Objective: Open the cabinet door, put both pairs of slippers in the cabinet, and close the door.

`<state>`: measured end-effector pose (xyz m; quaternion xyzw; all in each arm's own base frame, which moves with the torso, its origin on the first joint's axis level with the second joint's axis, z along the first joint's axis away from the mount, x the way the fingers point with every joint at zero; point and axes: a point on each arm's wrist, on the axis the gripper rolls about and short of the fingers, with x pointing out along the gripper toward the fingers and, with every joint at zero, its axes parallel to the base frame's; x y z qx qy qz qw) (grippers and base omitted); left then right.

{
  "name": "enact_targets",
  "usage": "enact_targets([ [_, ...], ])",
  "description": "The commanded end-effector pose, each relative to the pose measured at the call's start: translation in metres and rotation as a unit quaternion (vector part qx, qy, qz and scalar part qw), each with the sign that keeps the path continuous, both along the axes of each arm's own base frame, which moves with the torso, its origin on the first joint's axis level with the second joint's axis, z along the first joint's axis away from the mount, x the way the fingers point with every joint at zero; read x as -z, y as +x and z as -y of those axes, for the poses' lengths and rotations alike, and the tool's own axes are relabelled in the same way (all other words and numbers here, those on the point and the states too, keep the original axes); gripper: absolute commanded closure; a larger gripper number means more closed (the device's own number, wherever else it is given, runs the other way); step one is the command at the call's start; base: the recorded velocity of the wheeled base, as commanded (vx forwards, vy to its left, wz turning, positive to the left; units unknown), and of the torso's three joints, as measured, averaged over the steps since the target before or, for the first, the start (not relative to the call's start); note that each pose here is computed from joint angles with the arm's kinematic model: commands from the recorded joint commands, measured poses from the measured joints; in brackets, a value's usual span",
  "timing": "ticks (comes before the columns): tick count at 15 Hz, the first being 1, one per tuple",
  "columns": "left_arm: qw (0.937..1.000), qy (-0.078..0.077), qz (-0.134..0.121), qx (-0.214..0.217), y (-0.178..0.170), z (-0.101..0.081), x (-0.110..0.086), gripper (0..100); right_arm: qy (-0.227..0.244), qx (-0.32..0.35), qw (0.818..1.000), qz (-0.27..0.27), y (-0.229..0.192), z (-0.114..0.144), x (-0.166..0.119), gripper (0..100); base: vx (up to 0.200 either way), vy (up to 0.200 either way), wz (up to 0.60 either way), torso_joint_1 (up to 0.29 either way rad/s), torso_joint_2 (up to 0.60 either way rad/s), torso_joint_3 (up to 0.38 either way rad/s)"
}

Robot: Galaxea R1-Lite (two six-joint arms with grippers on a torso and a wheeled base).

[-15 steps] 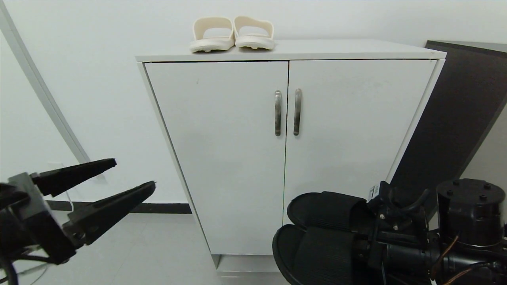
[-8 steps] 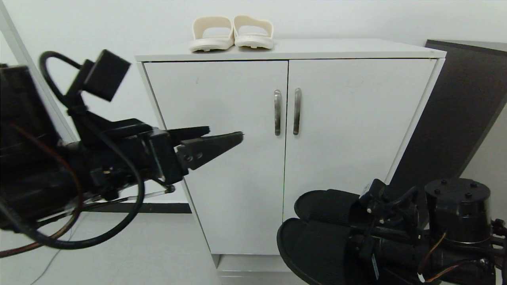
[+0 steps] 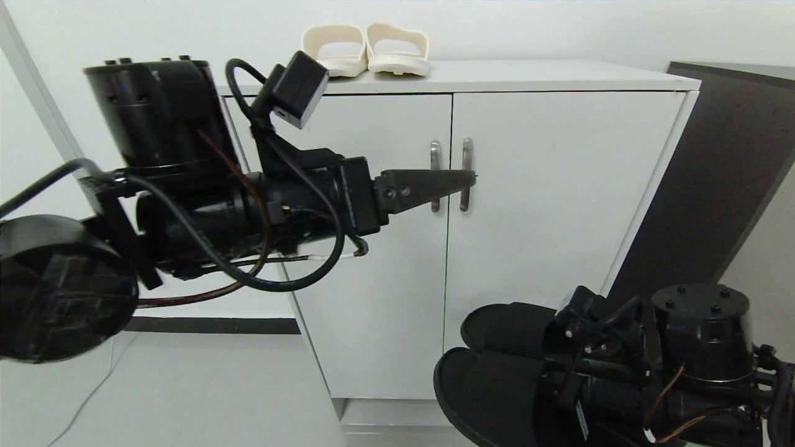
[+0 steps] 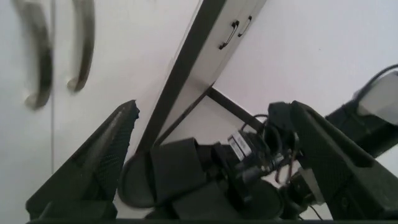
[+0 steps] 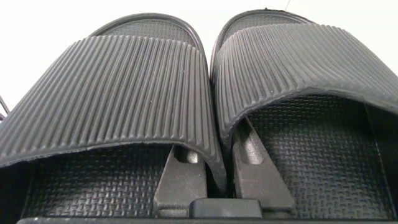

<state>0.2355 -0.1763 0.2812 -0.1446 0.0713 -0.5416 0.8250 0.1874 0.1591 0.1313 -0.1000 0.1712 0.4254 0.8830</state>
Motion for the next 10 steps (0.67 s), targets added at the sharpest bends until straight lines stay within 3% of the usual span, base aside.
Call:
enact_targets([
  [1, 0.9999, 0.007, -0.012, 0.010, 0.028, 0.027, 0.013, 0, -0.001, -0.001, 1.000, -0.001, 0.000, 0.000, 0.001, 100, 0.000, 0.000, 0.00, 0.000, 0.00, 0.000],
  [4, 0.9999, 0.001, -0.003, 0.015, 0.033, 0.048, 0.010, 0, -0.002, -0.001, 1.000, -0.001, 0.000, 0.000, 0.001, 100, 0.000, 0.000, 0.00, 0.000, 0.00, 0.000],
  [6, 0.9998, -0.005, 0.001, -0.018, 0.043, 0.058, 0.008, 0, -0.002, -0.002, 1.000, -0.002, 0.000, -0.001, 0.002, 100, 0.000, 0.000, 0.00, 0.000, 0.00, 0.000],
  [10, 0.9987, -0.003, 0.002, -0.050, 0.054, 0.058, 0.010, 0, -0.004, -0.001, 1.000, -0.003, 0.000, 0.000, 0.003, 100, 0.000, 0.000, 0.00, 0.000, 0.00, 0.000],
])
